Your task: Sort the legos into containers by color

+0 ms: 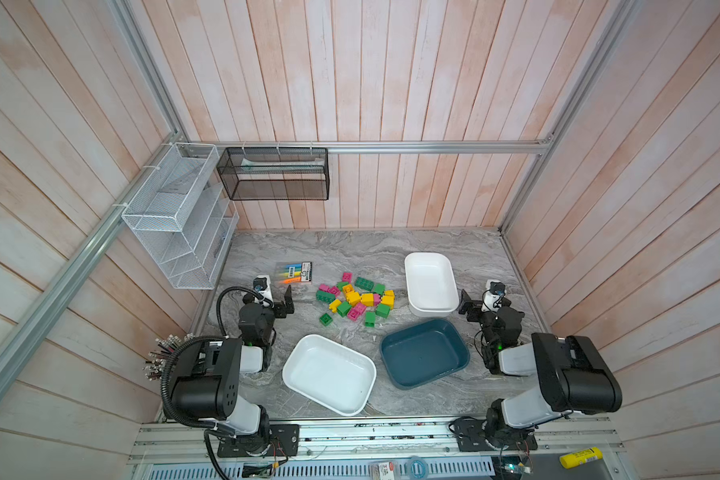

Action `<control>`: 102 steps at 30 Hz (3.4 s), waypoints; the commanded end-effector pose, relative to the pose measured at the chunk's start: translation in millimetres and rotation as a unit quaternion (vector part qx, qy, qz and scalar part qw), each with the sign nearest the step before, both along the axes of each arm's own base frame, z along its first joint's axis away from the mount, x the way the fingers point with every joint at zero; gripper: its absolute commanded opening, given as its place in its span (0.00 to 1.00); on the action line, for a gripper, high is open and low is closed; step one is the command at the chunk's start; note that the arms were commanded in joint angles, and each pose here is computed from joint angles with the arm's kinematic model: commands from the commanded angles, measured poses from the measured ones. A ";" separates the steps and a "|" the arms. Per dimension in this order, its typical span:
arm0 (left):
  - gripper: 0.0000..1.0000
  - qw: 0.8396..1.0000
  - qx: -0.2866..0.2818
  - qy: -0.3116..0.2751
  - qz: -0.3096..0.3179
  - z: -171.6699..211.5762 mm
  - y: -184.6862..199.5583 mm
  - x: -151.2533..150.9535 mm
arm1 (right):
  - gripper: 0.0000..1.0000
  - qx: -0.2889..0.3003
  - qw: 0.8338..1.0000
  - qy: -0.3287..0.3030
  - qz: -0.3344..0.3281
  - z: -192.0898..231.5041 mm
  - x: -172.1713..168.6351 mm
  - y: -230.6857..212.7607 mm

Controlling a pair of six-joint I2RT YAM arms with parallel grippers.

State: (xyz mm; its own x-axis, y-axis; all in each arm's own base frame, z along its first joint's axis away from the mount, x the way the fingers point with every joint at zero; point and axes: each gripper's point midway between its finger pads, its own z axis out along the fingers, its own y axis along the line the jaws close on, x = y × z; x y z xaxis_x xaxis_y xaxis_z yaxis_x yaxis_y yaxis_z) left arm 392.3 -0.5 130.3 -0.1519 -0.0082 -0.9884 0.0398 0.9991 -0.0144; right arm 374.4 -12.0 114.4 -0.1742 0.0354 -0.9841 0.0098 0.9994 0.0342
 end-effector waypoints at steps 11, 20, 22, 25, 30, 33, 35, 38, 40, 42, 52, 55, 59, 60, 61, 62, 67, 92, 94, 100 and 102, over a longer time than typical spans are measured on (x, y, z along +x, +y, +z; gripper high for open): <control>1.00 1.000 0.000 0.001 0.004 -3.4 1.9 -1.8 | 0.98 -0.002 1.000 -0.012 0.003 9.4 4.3 -0.1; 1.00 1.000 0.000 0.001 0.004 -3.3 1.8 -1.8 | 0.98 -0.002 1.000 -0.012 0.002 9.6 4.5 -0.4; 1.00 1.000 -0.001 0.001 0.004 -2.8 2.3 -1.5 | 0.98 -0.002 1.000 -0.013 0.002 9.8 4.6 -0.1; 0.99 1.000 0.000 0.001 0.004 -2.7 2.1 -1.5 | 0.98 -0.002 1.000 -0.014 0.003 10.5 4.7 0.1; 1.00 1.000 0.000 0.001 0.004 -3.3 2.0 -2.1 | 0.98 -0.002 1.000 -0.014 0.003 10.4 4.6 -0.1; 1.00 1.000 -0.005 -0.012 0.019 6.8 7.0 -4.0 | 0.98 -0.003 0.999 -0.033 0.018 19.9 0.1 5.6; 1.00 0.999 -0.007 -0.012 0.035 19.7 12.1 -4.8 | 0.98 -0.003 0.999 -0.041 0.018 31.1 -3.1 6.2; 1.00 0.998 -0.015 -0.006 0.060 40.7 20.0 -6.6 | 0.98 -0.003 0.999 -0.037 0.025 52.8 -5.4 8.9; 1.00 0.997 -0.023 -0.003 0.077 55.7 25.2 -7.9 | 0.98 0.000 0.998 -0.038 0.040 67.6 -6.5 14.0; 1.00 0.995 -0.053 0.002 0.088 68.7 27.4 -9.9 | 0.98 0.006 0.998 -0.035 0.054 80.0 -8.7 19.2; 1.00 0.962 -0.186 0.146 0.134 78.9 4.4 -11.1 | 0.98 0.067 0.977 0.009 0.205 133.7 -21.9 74.1; 1.00 0.955 -0.192 0.200 0.106 73.7 -26.2 -13.3 | 0.98 0.082 0.961 0.030 0.262 141.3 -28.4 96.1; 1.00 0.939 -0.216 0.253 0.085 66.0 -63.7 -20.1 | 0.98 0.080 0.940 0.070 0.323 141.1 -34.7 127.8; 1.00 0.933 -0.234 0.262 0.074 63.5 -74.4 -21.5 | 0.98 0.075 0.935 0.077 0.337 142.1 -36.5 137.6; 1.00 0.928 -0.250 0.268 0.064 61.3 -84.7 -22.2 | 0.98 0.071 0.932 0.082 0.346 141.3 -37.2 144.9; 0.99 0.922 -0.265 0.276 0.057 58.6 -95.5 -22.6 | 0.98 0.067 0.927 0.088 0.357 141.0 -38.6 154.3; 0.94 0.897 -0.303 0.305 0.100 36.7 -111.6 -19.7 | 0.98 0.050 0.907 0.113 0.404 137.6 -42.6 194.5; 0.63 0.826 -0.327 0.387 0.248 -77.9 -142.4 26.9 | 0.98 0.026 0.890 0.157 0.428 99.0 -35.9 229.0; 0.61 0.825 -0.321 0.391 0.252 -82.3 -141.8 25.9 | 0.98 0.025 0.889 0.158 0.428 97.7 -35.5 229.5; 0.46 0.826 -0.307 0.396 0.259 -91.6 -139.8 25.0 | 0.98 0.025 0.889 0.161 0.427 94.7 -33.2 229.7; 0.46 0.826 -0.303 0.397 0.260 -92.6 -139.1 25.6 | 0.98 0.025 0.889 0.162 0.427 92.9 -33.0 229.9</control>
